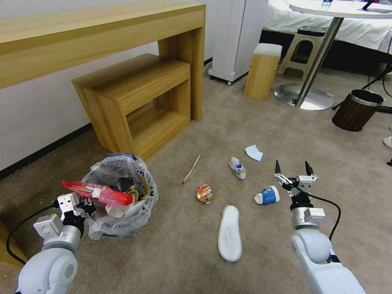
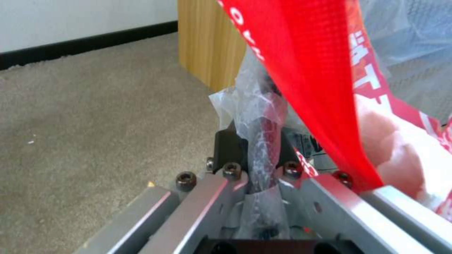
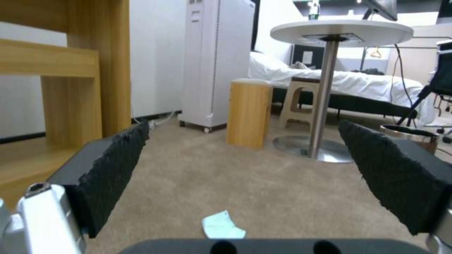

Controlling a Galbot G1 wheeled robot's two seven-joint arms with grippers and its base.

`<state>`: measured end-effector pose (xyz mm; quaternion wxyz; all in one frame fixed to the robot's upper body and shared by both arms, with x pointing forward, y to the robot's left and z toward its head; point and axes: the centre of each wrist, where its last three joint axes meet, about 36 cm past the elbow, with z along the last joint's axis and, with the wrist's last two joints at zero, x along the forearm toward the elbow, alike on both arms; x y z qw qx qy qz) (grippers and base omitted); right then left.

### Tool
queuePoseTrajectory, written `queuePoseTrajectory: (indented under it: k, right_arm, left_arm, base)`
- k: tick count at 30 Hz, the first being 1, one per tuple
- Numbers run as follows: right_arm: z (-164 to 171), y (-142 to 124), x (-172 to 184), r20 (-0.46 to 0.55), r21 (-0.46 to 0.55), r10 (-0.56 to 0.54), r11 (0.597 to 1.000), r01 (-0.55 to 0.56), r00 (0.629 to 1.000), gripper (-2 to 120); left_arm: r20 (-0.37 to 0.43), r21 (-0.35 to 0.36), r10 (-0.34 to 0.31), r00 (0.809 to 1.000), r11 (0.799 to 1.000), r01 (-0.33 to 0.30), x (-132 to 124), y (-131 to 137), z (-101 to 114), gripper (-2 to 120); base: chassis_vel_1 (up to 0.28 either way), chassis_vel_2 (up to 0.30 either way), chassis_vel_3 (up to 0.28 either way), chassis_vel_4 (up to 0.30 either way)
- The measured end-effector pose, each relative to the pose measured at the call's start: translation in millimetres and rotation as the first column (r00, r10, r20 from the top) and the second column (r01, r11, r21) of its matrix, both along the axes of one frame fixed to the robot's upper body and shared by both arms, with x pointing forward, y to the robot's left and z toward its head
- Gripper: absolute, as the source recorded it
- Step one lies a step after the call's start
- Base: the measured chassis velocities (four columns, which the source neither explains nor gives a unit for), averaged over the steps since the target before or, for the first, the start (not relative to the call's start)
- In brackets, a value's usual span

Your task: Pick up the trash bin and place the garbage on the floor into it.

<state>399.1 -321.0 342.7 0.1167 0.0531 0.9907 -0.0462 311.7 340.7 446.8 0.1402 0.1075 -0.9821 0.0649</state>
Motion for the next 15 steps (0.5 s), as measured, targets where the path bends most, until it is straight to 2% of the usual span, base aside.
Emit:
queuePoseTrajectory:
  k: [11,15]
  right_arm:
    - [23,1,-21,-0.133,0.123,0.053,0.992,-0.037,0.99,100]
    - [32,0,-26,-0.165,0.13,0.068,0.99,-0.047,0.984,100]
  left_arm:
    - [-0.007,0.004,0.001,1.0,1.0,0.0,1,1,-5,0]
    - [-0.009,0.005,0.0,1.0,1.0,0.0,1,1,-7,0]
  base:
    - [0.0,0.0,0.0,0.0]
    - [0.0,0.0,0.0,0.0]
